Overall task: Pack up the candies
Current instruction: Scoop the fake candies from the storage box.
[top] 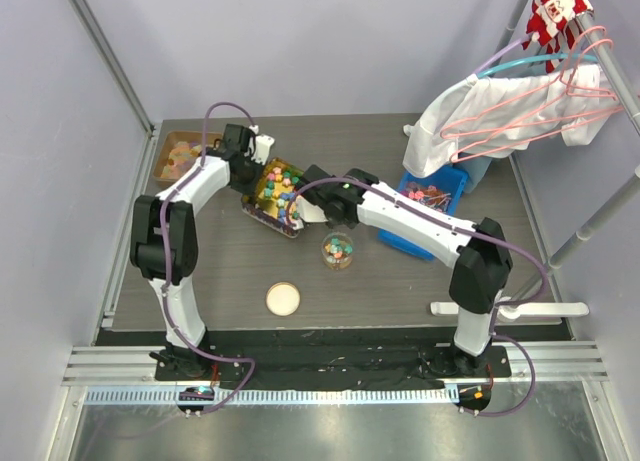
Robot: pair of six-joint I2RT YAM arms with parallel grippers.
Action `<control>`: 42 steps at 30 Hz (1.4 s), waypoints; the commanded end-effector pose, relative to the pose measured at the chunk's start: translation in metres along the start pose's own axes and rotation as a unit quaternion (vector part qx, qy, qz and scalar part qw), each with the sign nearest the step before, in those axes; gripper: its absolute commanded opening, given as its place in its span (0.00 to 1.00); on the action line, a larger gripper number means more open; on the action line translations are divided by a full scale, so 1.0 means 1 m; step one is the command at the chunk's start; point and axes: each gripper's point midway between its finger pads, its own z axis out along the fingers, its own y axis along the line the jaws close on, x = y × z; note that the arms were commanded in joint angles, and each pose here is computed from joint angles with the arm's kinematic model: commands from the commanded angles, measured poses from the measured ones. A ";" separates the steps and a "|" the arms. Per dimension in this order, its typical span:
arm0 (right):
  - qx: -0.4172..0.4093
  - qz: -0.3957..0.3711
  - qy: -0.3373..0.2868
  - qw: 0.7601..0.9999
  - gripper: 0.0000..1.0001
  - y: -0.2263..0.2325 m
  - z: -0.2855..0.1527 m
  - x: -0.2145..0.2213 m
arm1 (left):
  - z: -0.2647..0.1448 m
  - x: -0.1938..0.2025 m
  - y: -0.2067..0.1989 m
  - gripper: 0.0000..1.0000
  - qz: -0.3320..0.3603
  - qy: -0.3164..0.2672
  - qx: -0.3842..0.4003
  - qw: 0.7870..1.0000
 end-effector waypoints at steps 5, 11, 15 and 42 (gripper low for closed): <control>0.160 0.013 0.009 0.987 0.01 -0.089 0.001 -0.037 | -0.050 -0.044 -0.028 0.00 0.070 -0.062 0.022 0.995; 0.180 -0.039 0.040 0.982 0.01 -0.097 0.016 -0.047 | -0.050 -0.037 -0.033 0.00 0.074 -0.039 0.021 0.996; 0.181 -0.083 0.059 0.978 0.01 -0.087 0.027 -0.050 | -0.051 -0.038 -0.035 0.00 0.075 -0.039 0.022 0.996; 0.075 -0.162 -0.034 0.983 0.01 -0.010 0.050 -0.103 | -0.053 -0.043 -0.050 0.00 0.080 -0.044 0.044 0.995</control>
